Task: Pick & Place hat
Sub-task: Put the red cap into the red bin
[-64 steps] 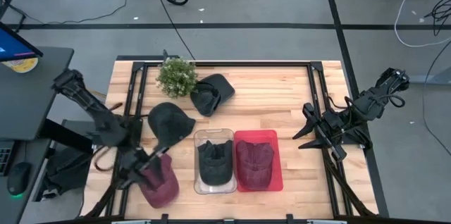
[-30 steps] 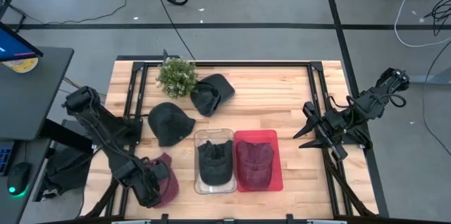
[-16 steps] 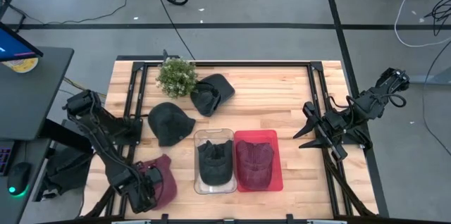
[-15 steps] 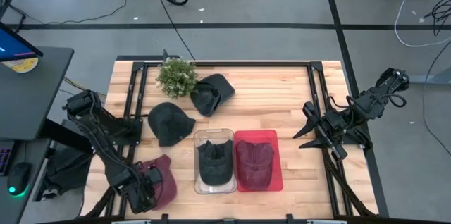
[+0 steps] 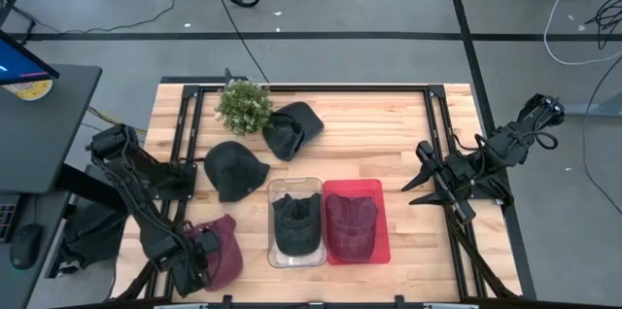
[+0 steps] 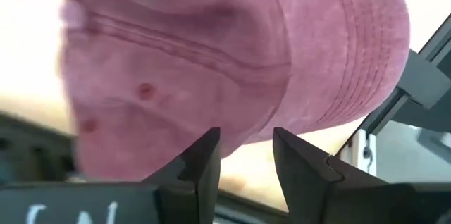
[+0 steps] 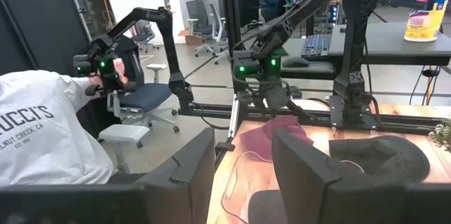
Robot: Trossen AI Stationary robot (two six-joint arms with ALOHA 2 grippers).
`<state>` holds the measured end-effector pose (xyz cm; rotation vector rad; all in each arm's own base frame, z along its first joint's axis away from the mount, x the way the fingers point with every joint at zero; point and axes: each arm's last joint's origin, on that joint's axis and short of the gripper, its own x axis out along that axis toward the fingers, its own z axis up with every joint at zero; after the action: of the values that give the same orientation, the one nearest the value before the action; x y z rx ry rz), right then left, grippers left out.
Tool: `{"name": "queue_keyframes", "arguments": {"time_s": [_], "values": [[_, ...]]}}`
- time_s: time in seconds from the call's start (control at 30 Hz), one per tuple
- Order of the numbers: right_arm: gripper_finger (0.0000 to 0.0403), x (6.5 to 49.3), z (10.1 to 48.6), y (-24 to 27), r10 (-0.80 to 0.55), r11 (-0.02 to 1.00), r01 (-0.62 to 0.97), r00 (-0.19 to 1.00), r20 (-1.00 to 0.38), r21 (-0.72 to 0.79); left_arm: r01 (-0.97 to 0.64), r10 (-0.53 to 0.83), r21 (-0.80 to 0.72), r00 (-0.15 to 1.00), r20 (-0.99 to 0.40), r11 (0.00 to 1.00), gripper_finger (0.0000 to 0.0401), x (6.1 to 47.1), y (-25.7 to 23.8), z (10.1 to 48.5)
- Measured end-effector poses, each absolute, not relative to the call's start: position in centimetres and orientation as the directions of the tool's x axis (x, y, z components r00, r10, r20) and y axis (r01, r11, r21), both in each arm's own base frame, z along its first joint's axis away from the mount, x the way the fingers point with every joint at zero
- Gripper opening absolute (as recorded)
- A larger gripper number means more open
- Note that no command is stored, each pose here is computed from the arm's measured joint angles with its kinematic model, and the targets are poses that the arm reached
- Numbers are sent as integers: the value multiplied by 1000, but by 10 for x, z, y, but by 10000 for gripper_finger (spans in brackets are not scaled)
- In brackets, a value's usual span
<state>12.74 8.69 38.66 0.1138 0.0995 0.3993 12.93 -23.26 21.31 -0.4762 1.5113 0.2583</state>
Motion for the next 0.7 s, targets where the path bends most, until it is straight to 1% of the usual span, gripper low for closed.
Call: {"name": "queue_keyframes", "arguments": {"time_s": [0.1, 0.17, 0.23, 0.37, 0.47, 0.57, 0.63, 0.7], "values": [[144, 127, 387, 87, 393, 915, -382, 917, -74, 130, -438, -56, -95, 100, -993, 894, 135, 125, -234, 229], [144, 127, 387, 87, 393, 915, -382, 917, -74, 130, -422, -38, -106, 167, -985, 900, 135, 122, -238, 236], [144, 127, 387, 87, 392, 915, -381, 917, -74, 130, -404, -23, -108, 208, -978, 908, 135, 118, -240, 237], [144, 127, 387, 87, 391, 916, -379, 917, -75, 129, -410, 8, -77, 201, -980, 909, 135, 110, -238, 223], [144, 128, 386, 87, 391, 916, -379, 917, -77, 133, -423, -56, -133, 191, -980, 896, 135, 107, -242, 208], [144, 128, 386, 87, 390, 916, -378, 917, -78, 137, -350, -165, -251, 257, -952, 903, 135, 106, -251, 197], [144, 128, 386, 87, 390, 916, -378, 917, -78, 136, -338, -199, -293, 286, -937, 894, 135, 106, -253, 191], [144, 128, 386, 87, 390, 916, -378, 918, -77, 138, -354, -195, -292, 285, -938, 888, 135, 105, -250, 185]]}}
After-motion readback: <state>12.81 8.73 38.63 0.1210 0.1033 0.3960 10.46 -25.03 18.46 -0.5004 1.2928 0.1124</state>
